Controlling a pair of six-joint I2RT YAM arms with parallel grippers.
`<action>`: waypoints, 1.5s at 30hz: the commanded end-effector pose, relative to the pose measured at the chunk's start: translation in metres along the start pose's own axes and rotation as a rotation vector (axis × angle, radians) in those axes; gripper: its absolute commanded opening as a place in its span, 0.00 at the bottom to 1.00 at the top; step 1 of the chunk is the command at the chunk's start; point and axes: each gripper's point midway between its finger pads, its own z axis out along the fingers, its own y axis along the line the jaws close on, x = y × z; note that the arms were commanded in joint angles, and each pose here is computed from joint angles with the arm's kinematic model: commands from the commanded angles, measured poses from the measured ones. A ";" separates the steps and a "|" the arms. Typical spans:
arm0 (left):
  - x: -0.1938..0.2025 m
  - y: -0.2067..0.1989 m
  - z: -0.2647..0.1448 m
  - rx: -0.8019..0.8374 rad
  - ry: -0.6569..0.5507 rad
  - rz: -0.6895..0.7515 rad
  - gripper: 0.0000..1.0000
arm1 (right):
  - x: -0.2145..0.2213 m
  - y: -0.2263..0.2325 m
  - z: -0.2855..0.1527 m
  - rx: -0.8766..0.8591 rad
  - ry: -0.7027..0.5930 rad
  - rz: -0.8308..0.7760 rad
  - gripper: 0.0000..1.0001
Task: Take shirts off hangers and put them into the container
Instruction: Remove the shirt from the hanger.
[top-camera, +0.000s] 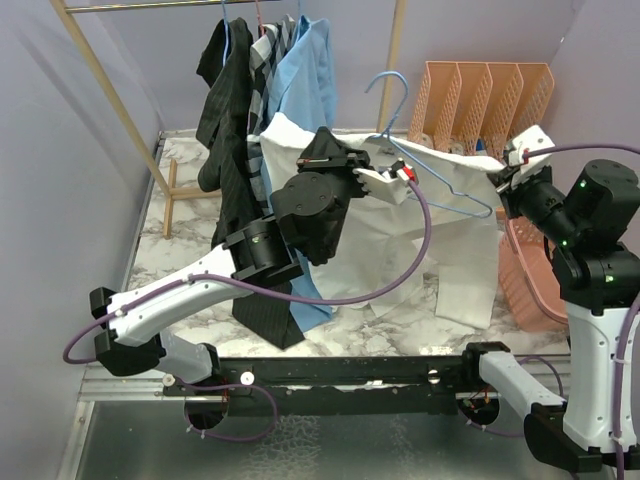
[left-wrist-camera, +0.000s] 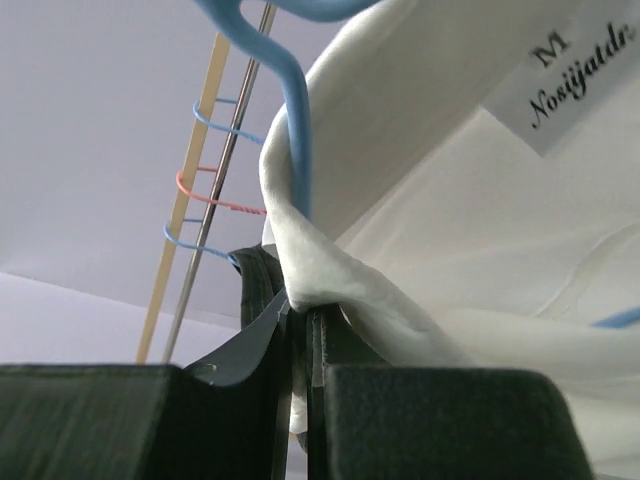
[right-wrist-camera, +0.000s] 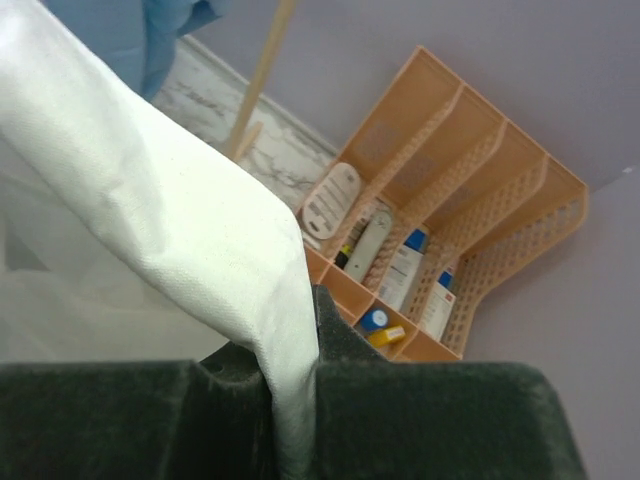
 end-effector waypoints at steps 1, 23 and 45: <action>0.069 0.079 -0.036 -0.178 0.184 -0.329 0.00 | 0.025 0.026 -0.015 -0.134 0.106 0.006 0.01; 0.028 -0.016 -0.001 -0.043 0.126 -0.334 0.00 | -0.084 0.013 -0.099 -0.061 -0.157 0.011 0.68; -0.026 -0.069 0.002 0.082 -0.056 -0.420 0.00 | -0.084 0.082 -0.097 -0.493 -0.152 0.126 0.66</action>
